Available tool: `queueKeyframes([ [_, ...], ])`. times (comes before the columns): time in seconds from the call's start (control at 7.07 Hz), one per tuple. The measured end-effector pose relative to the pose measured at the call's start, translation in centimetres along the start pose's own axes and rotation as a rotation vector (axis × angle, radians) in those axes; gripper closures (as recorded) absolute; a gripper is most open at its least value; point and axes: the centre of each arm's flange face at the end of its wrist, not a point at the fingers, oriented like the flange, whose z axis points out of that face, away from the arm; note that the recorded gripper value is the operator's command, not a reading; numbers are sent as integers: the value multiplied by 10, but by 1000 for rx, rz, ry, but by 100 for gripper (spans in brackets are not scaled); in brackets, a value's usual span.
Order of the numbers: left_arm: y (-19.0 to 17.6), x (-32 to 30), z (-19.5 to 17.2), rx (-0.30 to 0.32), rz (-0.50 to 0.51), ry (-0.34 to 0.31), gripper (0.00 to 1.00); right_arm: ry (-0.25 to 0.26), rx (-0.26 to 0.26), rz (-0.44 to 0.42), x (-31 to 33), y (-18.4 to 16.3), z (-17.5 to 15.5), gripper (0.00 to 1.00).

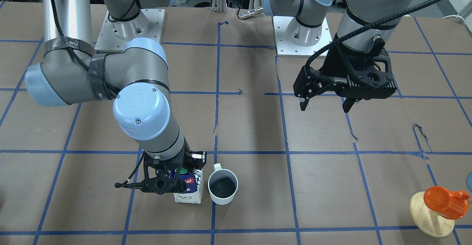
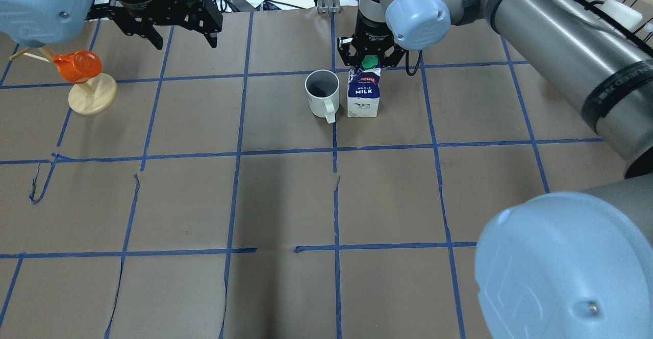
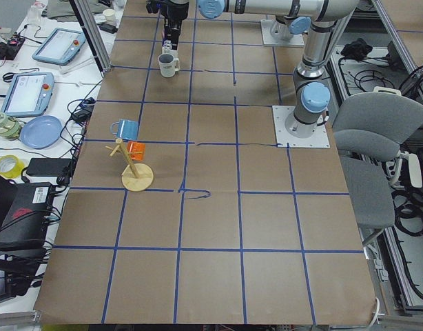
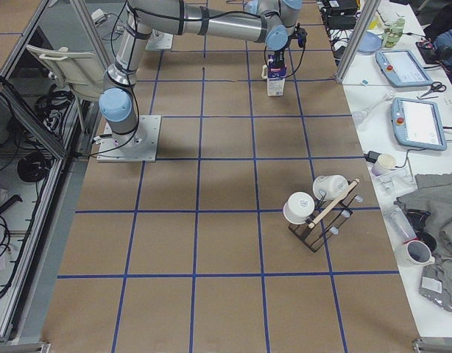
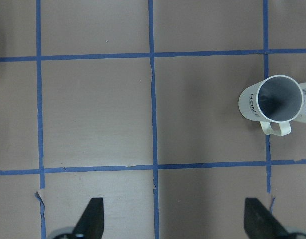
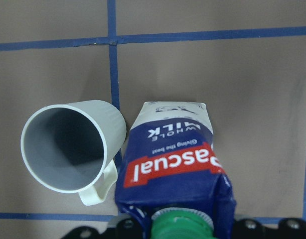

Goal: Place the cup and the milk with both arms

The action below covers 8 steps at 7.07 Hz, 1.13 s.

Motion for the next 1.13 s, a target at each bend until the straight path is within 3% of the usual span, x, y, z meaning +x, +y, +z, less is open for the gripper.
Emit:
queueKeyframes([
  [0.28,2,0,1,-2,-1,1,0,0,20,0,1,8,-29,0],
  [0.71,3,0,1,-3,0,3,0,51,66,20,28,78,-162,0],
  [0.99,3,0,1,-2,-1,2,0,85,29,4,60,129,-216,4],
  [1.13,3,0,1,-3,0,2,0,91,4,-2,75,151,-226,2],
])
